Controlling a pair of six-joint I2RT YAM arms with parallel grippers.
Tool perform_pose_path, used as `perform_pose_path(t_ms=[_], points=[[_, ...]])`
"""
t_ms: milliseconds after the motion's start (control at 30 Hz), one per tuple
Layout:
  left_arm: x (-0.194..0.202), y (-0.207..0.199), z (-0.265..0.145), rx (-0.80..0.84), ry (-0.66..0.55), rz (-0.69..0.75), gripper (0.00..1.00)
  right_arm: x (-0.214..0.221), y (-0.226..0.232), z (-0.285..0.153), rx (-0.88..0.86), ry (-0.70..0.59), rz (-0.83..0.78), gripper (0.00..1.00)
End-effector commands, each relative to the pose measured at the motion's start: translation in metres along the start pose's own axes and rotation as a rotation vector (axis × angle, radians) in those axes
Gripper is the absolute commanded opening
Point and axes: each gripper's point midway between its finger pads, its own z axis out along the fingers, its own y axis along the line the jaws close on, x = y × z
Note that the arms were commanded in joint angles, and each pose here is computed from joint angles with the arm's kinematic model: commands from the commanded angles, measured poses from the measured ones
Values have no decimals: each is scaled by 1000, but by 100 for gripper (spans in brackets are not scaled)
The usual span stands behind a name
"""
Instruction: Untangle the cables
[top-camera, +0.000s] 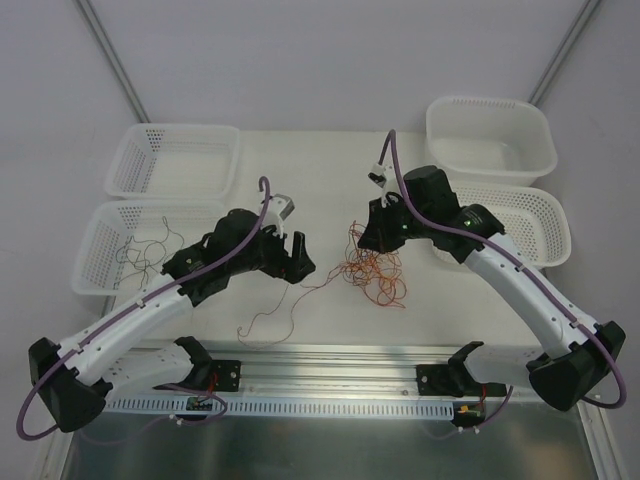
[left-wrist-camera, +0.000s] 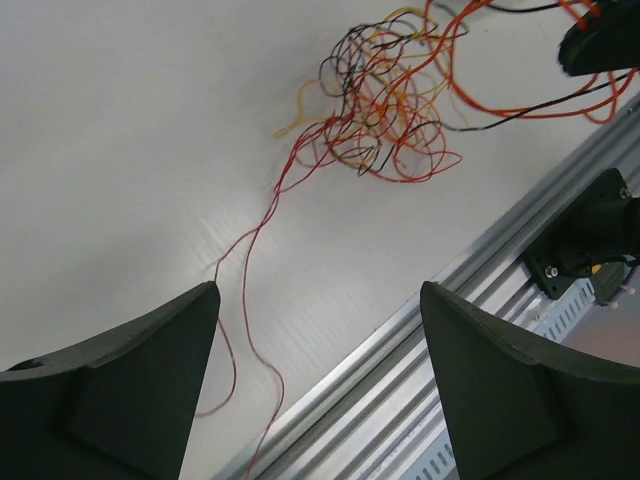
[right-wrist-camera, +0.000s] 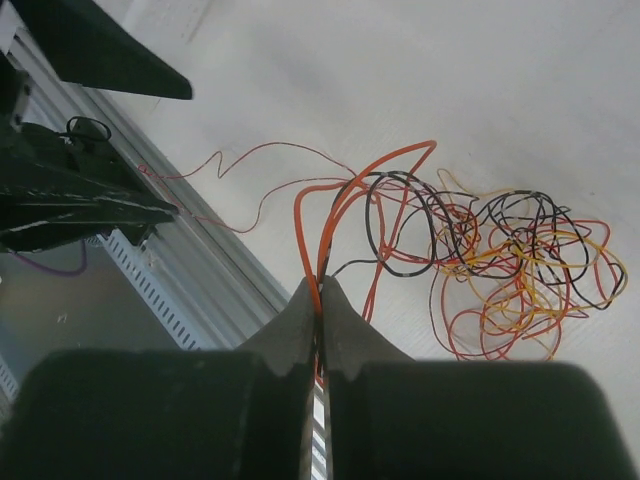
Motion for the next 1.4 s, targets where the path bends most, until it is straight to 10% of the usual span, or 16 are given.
perform_pose_path(t_ms=[0, 633, 867, 933, 1367], points=[[-30, -33, 27, 153, -110, 114, 82, -15, 25, -2, -129, -54, -78, 2], [46, -15, 145, 160, 145, 118, 73, 27, -59, 8, 305, -8, 35, 1], [46, -19, 164, 193, 192, 159, 27, 37, -76, 13, 368, -17, 45, 1], [44, -18, 159, 183, 206, 166, 0, 40, -86, 12, 416, -16, 60, 1], [-23, 44, 27, -11, -41, 25, 0, 106, -190, -35, 789, 65, 431, 1]])
